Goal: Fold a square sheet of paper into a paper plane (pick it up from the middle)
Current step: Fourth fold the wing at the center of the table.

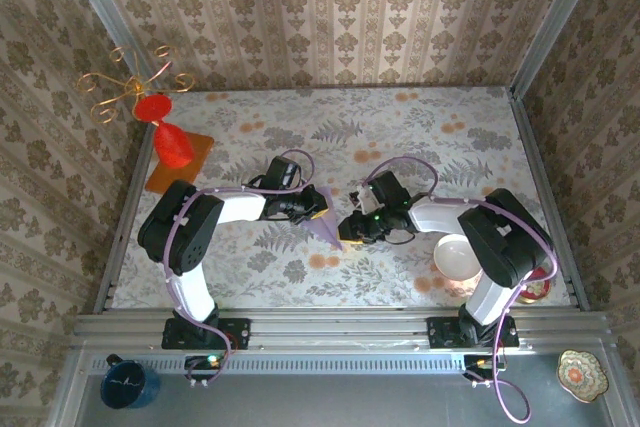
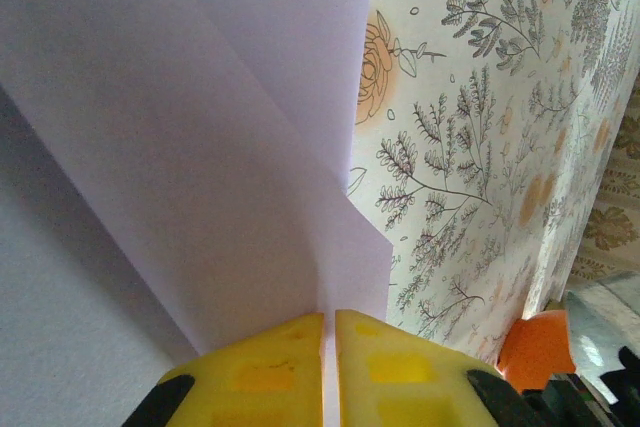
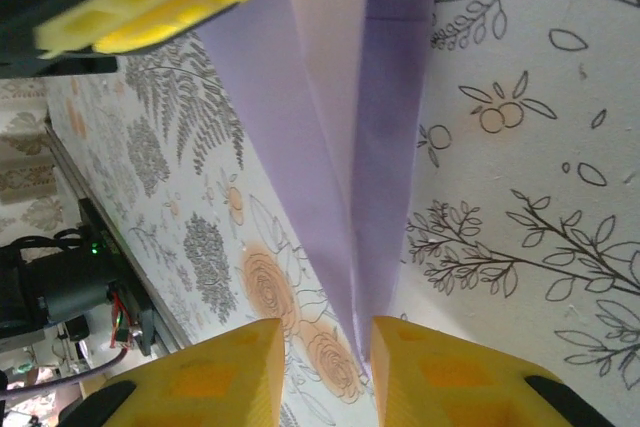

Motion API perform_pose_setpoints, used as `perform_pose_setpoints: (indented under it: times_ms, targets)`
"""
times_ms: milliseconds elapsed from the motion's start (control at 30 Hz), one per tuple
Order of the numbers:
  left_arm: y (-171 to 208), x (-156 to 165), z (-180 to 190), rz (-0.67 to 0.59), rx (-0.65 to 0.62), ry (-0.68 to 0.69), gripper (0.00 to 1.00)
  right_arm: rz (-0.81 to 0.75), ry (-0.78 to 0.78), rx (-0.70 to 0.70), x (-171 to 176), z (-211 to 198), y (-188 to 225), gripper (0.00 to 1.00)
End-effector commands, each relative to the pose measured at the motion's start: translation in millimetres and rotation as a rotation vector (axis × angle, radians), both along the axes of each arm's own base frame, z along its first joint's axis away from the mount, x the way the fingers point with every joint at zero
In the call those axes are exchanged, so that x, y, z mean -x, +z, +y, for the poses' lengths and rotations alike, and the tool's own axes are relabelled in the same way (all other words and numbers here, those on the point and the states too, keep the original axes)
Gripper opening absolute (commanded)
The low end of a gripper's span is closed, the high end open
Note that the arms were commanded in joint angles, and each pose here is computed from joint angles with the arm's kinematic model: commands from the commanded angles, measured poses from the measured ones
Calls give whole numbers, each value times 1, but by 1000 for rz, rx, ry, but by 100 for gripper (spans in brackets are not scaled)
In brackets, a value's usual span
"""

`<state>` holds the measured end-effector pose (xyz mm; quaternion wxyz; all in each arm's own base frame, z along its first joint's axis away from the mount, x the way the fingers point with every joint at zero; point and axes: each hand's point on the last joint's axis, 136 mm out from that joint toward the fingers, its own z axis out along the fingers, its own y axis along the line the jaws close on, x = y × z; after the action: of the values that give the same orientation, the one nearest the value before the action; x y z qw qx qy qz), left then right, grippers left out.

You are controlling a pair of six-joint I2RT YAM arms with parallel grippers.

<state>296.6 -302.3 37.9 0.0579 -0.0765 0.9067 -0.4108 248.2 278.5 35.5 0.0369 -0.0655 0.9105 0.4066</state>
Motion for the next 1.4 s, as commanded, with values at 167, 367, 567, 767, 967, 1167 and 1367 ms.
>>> perform_pose_setpoints:
  times_ms: [167,367,567,767,967,1167,1367]
  targets:
    - [-5,3,4,34,-15,6,13,32,30,26,3,4,-12,24]
    - [-6,3,6,34,-18,10,12,48,32,40,6,3,-18,17]
    - [-8,3,7,36,-21,13,12,70,36,69,10,-2,-28,15]
    - [-10,3,9,42,-24,19,12,89,44,90,15,-5,-37,14]
    - [-13,3,10,49,-31,23,12,96,45,109,16,-6,-42,14]
    - [-17,3,11,60,-38,26,11,104,47,123,17,-8,-45,14]
    - [-19,3,11,66,-42,28,11,108,45,132,17,-9,-47,14]
